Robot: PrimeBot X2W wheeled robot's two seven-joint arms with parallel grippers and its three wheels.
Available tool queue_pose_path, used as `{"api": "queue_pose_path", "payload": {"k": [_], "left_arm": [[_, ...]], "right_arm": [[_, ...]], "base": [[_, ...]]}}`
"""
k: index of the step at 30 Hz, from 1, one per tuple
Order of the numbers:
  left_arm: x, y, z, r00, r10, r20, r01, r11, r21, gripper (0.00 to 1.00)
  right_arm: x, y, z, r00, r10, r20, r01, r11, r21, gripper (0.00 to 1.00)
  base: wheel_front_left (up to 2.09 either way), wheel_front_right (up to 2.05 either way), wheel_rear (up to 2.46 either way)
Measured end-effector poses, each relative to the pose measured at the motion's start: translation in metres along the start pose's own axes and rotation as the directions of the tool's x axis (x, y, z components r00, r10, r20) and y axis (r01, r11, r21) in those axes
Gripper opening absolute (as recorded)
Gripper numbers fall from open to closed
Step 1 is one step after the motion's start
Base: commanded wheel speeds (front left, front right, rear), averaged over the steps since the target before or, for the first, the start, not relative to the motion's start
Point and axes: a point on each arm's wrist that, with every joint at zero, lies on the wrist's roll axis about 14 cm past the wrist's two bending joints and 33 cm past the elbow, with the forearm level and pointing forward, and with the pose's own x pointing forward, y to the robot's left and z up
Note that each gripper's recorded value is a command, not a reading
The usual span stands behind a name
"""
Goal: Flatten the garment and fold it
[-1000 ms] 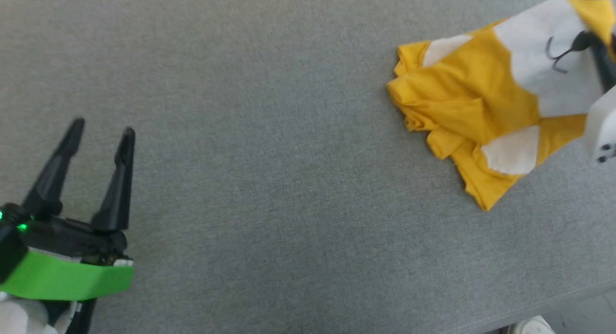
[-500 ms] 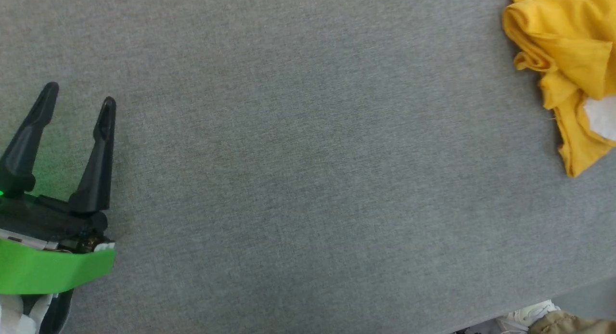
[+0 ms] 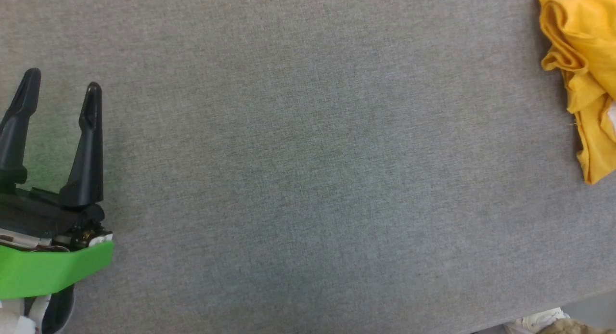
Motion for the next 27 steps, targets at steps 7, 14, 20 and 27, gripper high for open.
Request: {"api": "queue_pose_path", "payload": {"k": [7, 14, 20, 27], "left_arm": [[-0.004, -0.008, 0.018, 0.999, 0.021, 0.048, -0.02, 1.0, -0.019, 1.0], [-0.015, -0.019, 0.038, 0.995, 0.057, 0.084, -0.055, 0.998, -0.035, 1.0], [-0.039, -0.022, 0.052, 0.987, 0.132, 0.088, -0.129, 0.991, -0.047, 1.0], [-0.068, -0.03, 0.072, 0.976, 0.185, 0.114, -0.179, 0.982, -0.058, 1.0]], "right_arm": [[-0.011, -0.025, 0.012, 0.998, -0.031, 0.057, 0.029, 0.999, 0.034, 1.0], [-0.039, -0.034, 0.026, 0.985, -0.033, 0.169, 0.007, 0.989, 0.151, 1.0], [-0.077, -0.007, 0.048, 0.944, 0.027, 0.33, -0.112, 0.964, 0.241, 1.0], [-0.132, 0.042, 0.074, 0.858, 0.089, 0.507, -0.289, 0.898, 0.331, 1.0]], "base": [[0.0, 0.0, 0.0], [0.0, 0.0, 0.0], [0.0, 0.0, 0.0], [0.0, 0.0, 0.0]]}}
